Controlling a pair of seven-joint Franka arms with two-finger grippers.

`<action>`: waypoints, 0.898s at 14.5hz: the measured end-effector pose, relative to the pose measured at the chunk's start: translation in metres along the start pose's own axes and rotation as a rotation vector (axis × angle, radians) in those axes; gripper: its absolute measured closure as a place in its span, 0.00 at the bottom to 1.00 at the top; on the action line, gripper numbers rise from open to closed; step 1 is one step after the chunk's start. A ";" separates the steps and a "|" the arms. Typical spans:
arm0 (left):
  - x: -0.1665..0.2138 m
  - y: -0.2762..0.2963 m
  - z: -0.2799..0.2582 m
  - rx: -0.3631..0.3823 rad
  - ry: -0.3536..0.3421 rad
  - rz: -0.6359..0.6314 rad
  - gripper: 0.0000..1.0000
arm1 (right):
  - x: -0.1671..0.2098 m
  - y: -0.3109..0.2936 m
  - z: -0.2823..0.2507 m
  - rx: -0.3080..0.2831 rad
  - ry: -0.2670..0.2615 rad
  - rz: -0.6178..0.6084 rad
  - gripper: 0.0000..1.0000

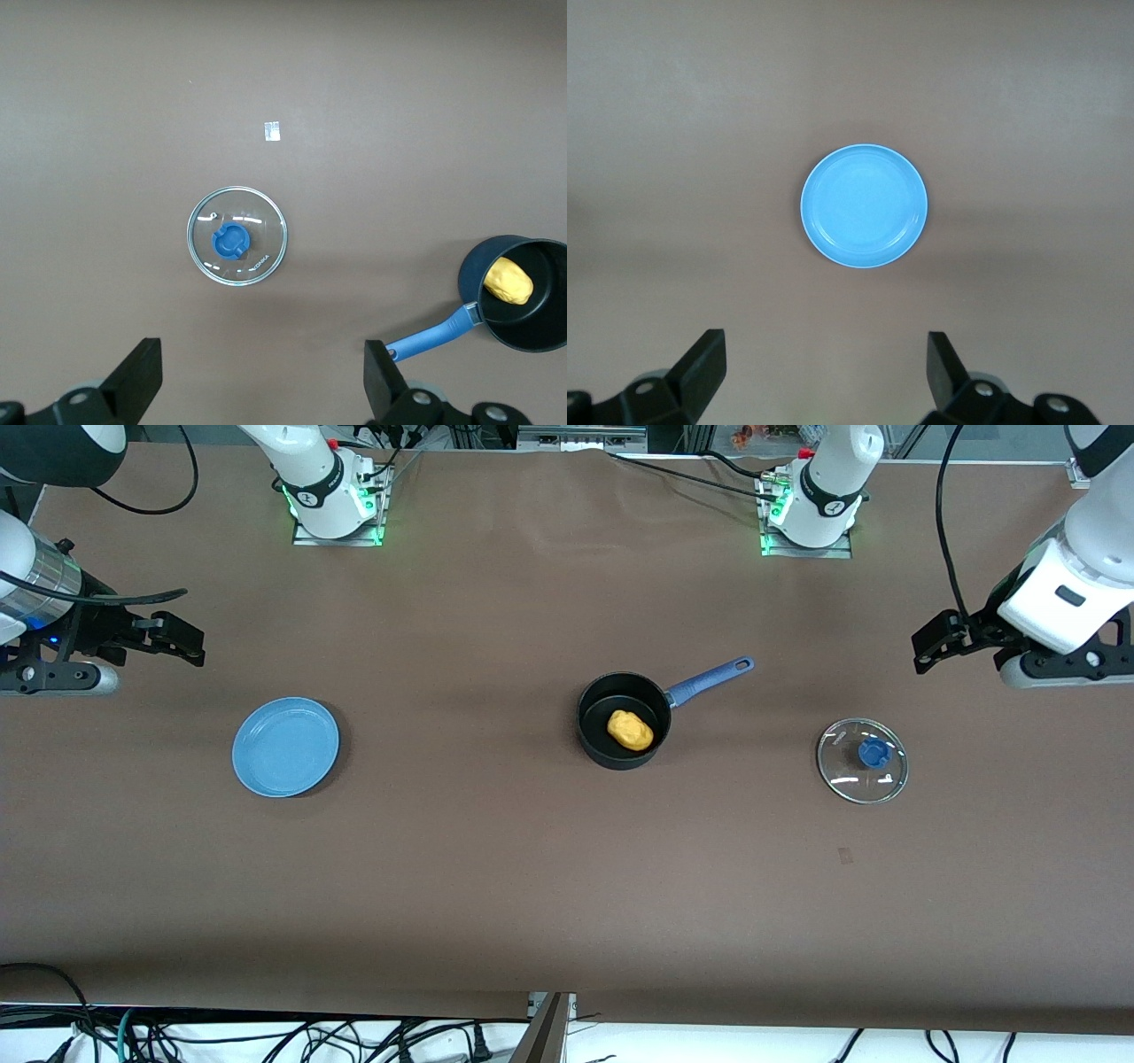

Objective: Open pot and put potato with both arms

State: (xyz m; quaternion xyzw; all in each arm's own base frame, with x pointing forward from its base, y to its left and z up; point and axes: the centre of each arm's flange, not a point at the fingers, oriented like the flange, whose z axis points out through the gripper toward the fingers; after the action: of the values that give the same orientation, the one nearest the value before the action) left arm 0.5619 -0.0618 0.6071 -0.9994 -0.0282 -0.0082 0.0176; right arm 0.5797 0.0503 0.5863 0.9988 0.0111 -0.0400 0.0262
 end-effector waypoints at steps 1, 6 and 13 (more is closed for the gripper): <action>-0.003 0.001 -0.004 -0.002 0.010 0.002 0.00 | 0.000 0.000 0.000 0.000 0.000 0.000 0.00; -0.011 0.005 -0.032 -0.011 0.070 0.013 0.00 | 0.000 0.000 0.000 0.000 0.001 0.000 0.00; -0.024 0.005 -0.054 -0.079 0.024 0.041 0.00 | 0.000 0.000 0.000 0.000 0.001 0.000 0.00</action>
State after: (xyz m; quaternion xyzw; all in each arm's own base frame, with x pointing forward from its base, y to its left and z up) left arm 0.5378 -0.0699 0.6604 -0.9995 -0.0073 -0.0210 -0.0213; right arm 0.5799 0.0503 0.5863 0.9988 0.0109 -0.0395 0.0261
